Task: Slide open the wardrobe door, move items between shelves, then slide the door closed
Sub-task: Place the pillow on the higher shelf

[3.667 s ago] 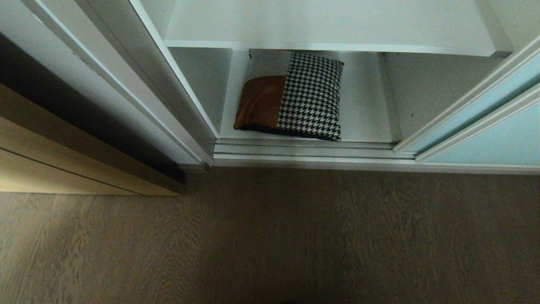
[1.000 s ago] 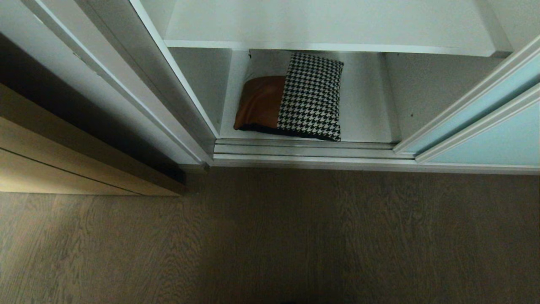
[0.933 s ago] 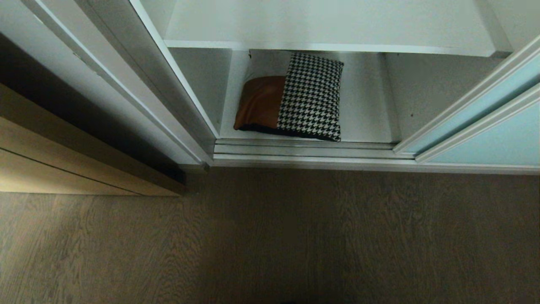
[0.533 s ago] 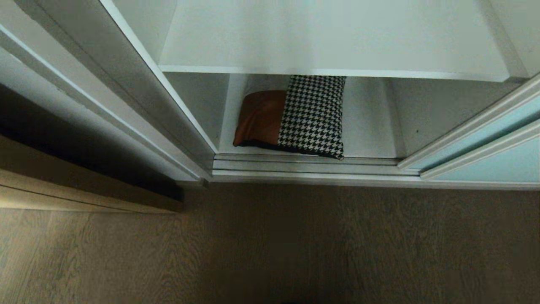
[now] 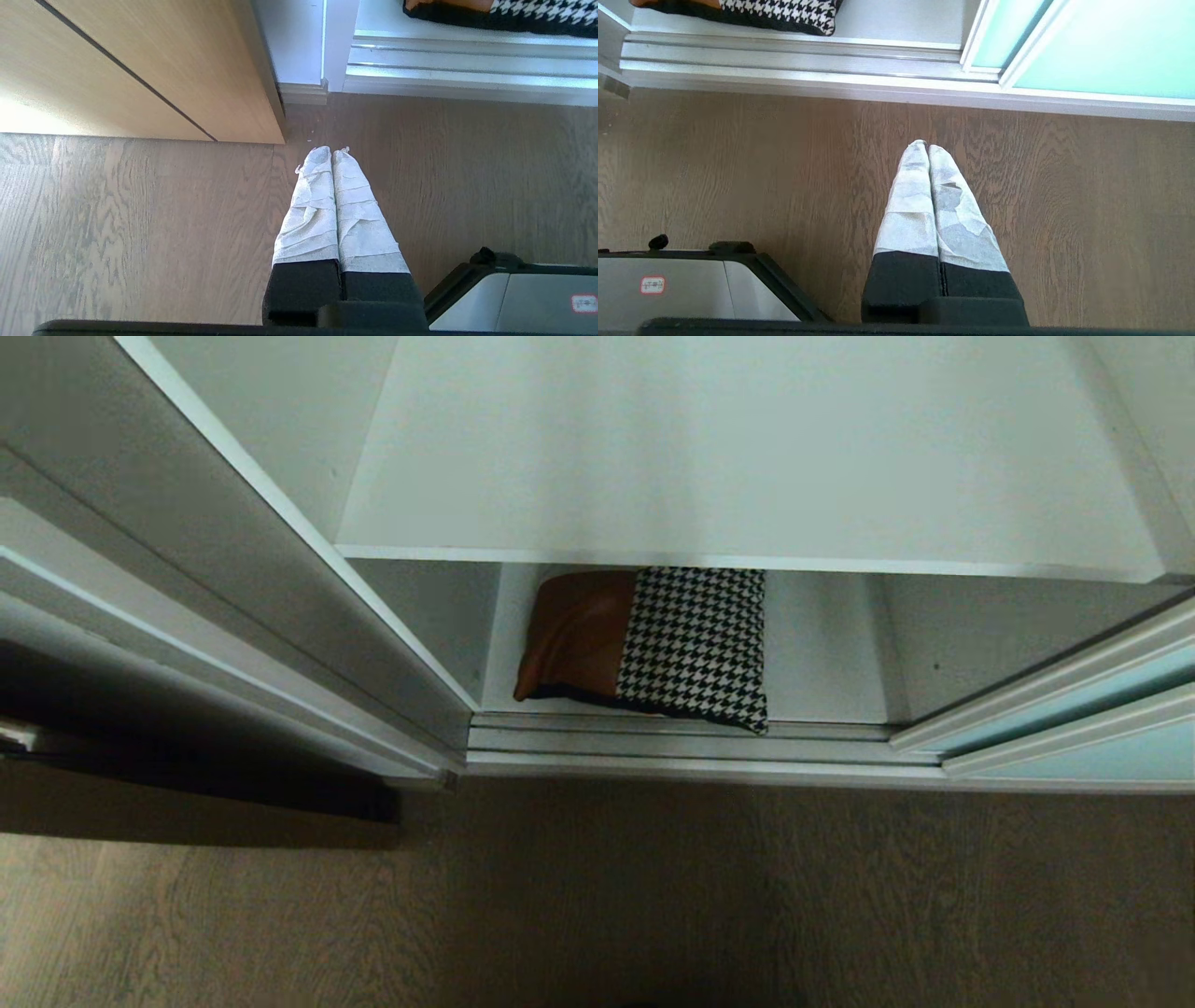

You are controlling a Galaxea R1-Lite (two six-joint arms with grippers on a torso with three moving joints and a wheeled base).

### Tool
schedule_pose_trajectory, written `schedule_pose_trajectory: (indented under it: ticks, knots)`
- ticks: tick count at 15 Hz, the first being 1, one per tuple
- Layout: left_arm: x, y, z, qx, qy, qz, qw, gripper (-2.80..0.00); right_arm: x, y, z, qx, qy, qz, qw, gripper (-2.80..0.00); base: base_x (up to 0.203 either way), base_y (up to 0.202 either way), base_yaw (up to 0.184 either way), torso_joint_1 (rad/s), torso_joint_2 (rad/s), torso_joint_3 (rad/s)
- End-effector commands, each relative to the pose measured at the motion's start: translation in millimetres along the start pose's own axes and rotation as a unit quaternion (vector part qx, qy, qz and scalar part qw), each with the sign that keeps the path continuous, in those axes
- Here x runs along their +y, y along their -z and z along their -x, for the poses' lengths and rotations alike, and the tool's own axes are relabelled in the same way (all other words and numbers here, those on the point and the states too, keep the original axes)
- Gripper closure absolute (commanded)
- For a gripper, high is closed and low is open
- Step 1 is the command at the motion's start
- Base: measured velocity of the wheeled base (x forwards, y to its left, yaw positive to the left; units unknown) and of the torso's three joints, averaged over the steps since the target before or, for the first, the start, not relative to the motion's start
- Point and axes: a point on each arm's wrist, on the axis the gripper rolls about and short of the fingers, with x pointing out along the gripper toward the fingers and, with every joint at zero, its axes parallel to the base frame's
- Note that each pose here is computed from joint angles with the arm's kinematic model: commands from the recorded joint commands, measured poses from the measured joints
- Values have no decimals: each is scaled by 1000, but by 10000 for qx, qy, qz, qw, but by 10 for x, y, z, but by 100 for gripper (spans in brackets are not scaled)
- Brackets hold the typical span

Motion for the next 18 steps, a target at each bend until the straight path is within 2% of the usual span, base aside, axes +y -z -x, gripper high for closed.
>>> schedule_pose_trajectory:
  ticks: [1, 18]
  knots:
    - [0, 3, -2, 9, -2, 0, 10000, 0, 0, 0, 0, -3, -1, -1, 10000, 0, 0, 0, 0, 0, 0, 0]
    - [0, 3, -2, 9, -2, -6, 10000, 0, 0, -2, -2, 4, 7, 22, 10000, 0, 0, 0, 0, 0, 0, 0]
